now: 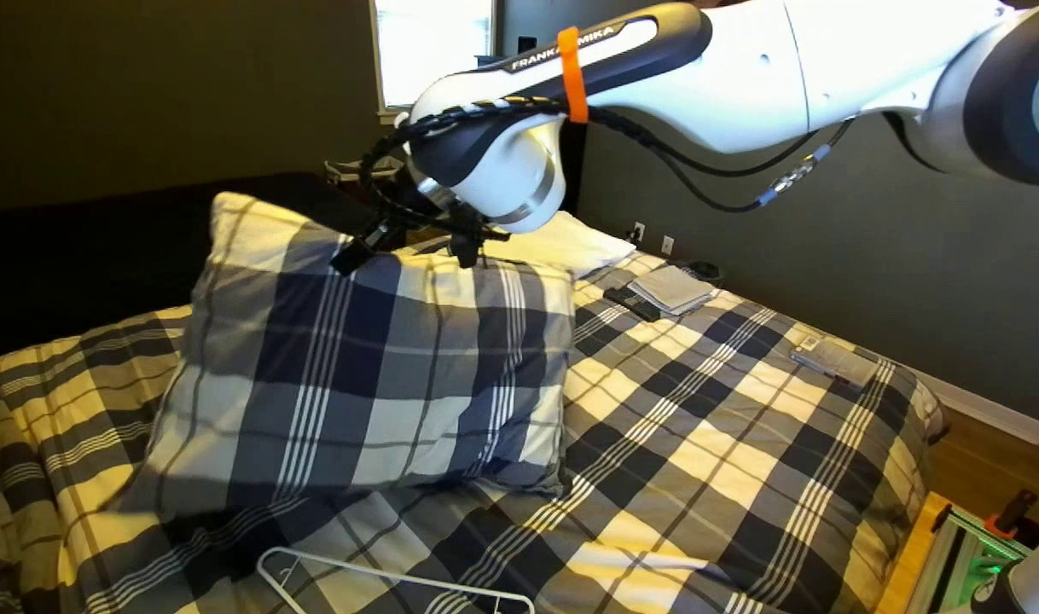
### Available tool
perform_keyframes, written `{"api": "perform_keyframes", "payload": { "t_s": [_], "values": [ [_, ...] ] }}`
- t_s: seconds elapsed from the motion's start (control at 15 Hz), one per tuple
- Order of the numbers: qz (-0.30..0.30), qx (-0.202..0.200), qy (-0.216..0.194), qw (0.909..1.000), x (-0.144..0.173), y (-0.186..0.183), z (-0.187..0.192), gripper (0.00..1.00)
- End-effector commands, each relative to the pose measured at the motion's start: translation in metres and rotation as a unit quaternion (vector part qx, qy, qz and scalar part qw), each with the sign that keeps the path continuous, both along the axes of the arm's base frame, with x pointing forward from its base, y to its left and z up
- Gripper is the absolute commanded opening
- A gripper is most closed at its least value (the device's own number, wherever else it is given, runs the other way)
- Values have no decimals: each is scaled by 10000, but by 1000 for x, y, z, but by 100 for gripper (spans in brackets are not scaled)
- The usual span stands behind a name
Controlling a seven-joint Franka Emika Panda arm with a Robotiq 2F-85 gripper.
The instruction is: Move the pillow to the left
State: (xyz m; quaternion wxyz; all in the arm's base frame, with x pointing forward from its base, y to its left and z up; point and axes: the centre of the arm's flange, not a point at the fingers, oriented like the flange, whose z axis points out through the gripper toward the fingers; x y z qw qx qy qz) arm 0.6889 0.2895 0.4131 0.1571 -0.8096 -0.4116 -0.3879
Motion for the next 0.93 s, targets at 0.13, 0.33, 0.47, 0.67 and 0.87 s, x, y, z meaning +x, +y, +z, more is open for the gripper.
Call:
{"api": "perform_keyframes", "payload": {
  "t_s": [0.13, 0.33, 0.47, 0.67, 0.87],
  "values": [
    [1442, 160, -478, 9883, 32, 58, 50, 44],
    [1106, -315, -1084, 9874, 39, 9, 88, 66],
    [478, -654, -1160, 9899, 45, -38, 97, 81],
    [-111, -1073, -823, 9908, 43, -105, 94, 100],
    [-235, -987, -913, 9906, 62, -123, 90, 100]
  ]
}}
